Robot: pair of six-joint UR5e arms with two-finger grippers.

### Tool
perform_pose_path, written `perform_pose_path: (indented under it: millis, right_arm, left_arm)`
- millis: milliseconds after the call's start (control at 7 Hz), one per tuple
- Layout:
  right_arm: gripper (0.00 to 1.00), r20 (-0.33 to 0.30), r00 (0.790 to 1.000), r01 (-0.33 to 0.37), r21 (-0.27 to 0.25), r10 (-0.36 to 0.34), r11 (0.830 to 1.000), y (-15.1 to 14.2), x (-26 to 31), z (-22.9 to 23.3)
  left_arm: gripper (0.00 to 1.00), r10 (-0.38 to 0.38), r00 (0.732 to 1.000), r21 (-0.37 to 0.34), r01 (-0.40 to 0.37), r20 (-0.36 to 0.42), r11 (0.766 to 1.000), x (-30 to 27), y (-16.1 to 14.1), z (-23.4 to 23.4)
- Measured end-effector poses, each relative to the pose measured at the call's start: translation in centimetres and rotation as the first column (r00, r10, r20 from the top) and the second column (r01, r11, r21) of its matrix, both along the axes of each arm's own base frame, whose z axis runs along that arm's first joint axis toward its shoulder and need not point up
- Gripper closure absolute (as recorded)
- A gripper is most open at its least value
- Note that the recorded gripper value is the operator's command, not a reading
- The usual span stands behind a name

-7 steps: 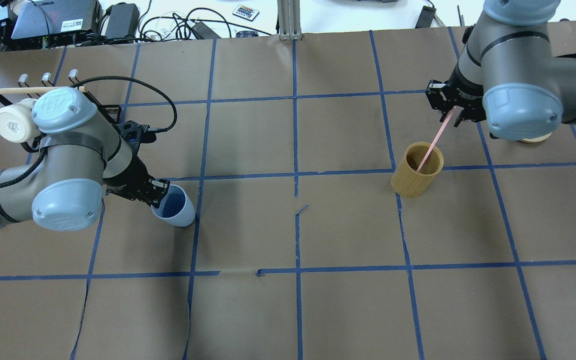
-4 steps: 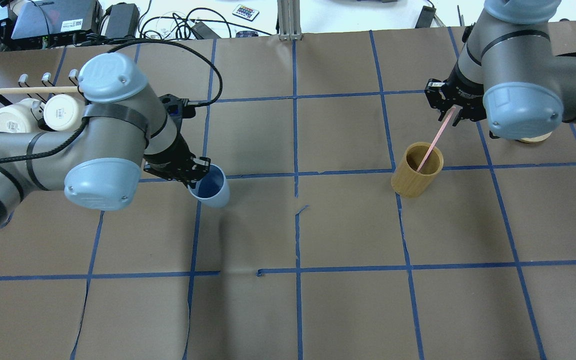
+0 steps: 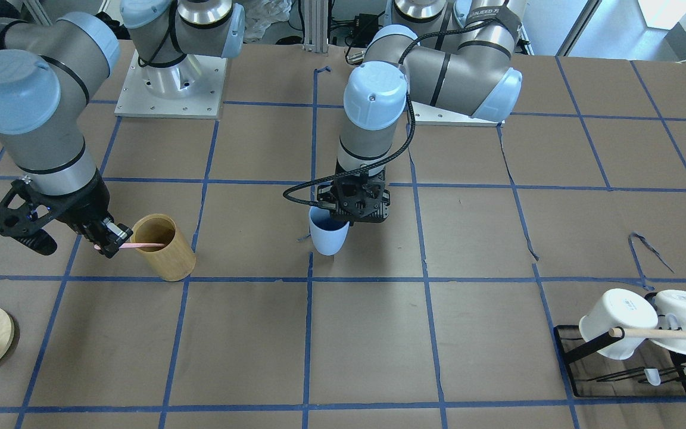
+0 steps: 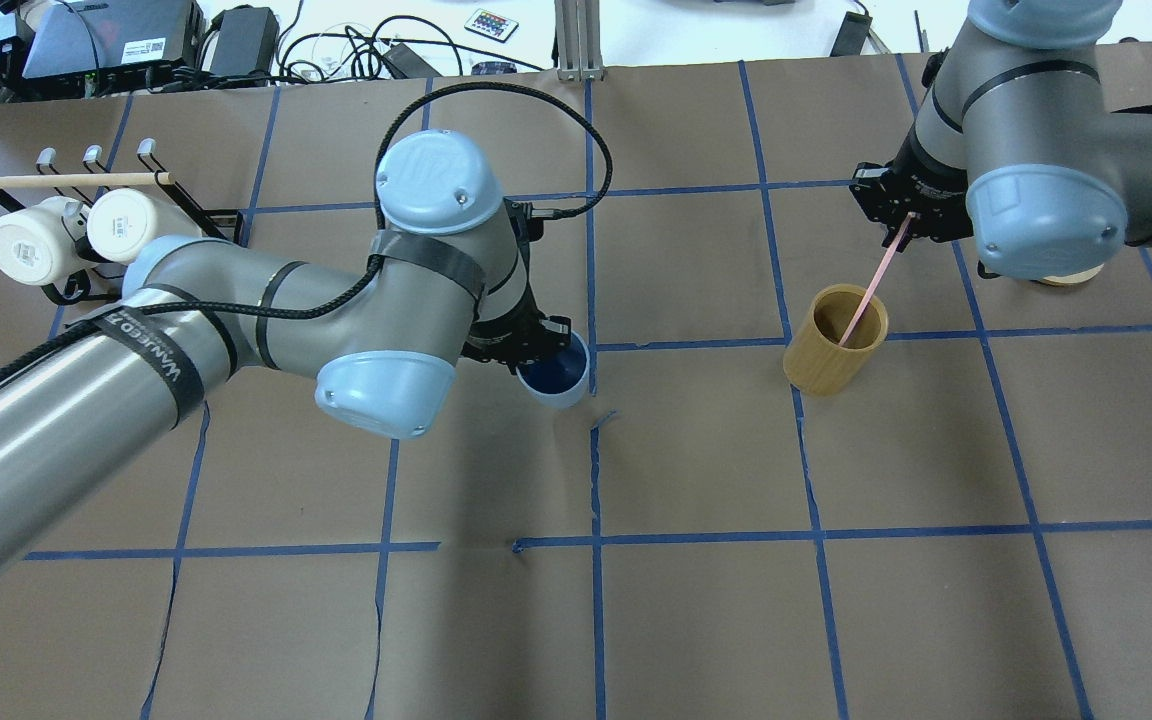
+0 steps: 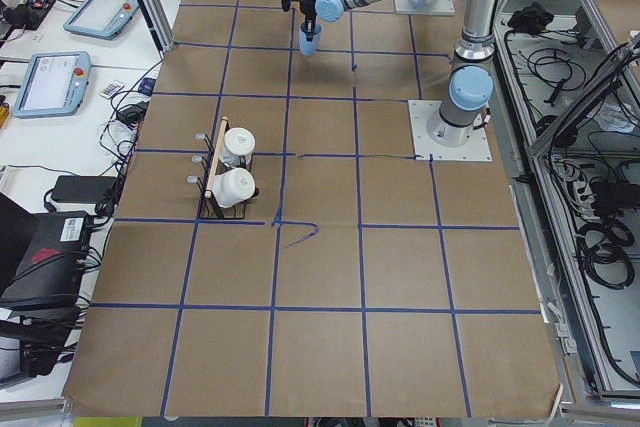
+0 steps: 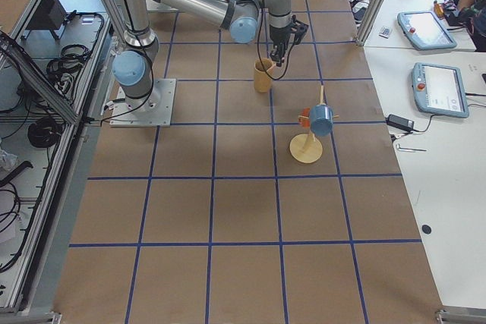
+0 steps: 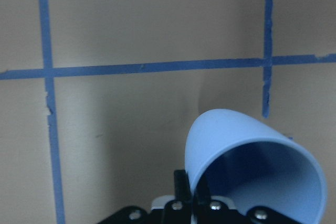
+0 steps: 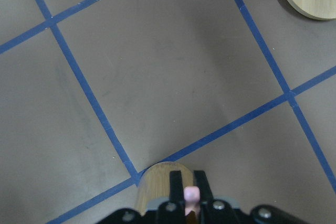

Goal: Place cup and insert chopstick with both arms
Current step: 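Carry the blue cup toward center with left while right lifts the chopstick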

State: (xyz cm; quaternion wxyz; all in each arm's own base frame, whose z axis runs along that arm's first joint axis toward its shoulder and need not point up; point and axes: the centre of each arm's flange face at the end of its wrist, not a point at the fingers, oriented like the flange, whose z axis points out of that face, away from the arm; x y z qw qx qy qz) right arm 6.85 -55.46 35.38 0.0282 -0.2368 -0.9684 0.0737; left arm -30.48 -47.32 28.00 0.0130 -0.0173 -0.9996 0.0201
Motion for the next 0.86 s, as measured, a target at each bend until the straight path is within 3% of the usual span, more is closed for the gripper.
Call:
perform_pose_path:
  millis: [429,571,714,857]
  right_arm:
    - [1.00,0.016,1.000,-0.006,-0.029,0.006,1.000,-0.3,0.3,1.4]
    - [1.00,0.016,1.000,-0.006,-0.042,0.007,0.999,-0.5,0.3,2.1]
    - [1.00,0.013,1.000,-0.008,-0.059,0.008,0.998,-0.8,0.4,3.0]
    - [1.00,0.009,1.000,-0.009,-0.085,0.010,0.996,-1.0,0.4,4.6]
  left_arm:
    - [1.00,0.017,1.000,0.011,-0.017,0.004,1.000,-1.7,-0.7,-2.0]
    - [0.42,0.018,1.000,0.013,-0.018,-0.010,1.000,-2.2,-1.1,-2.3]
    - [0.12,0.024,0.999,0.014,-0.024,-0.022,1.000,-2.6,-1.3,-2.3]
    - [0.05,0.040,0.999,0.015,-0.039,-0.025,0.999,-2.9,-1.4,-2.2]
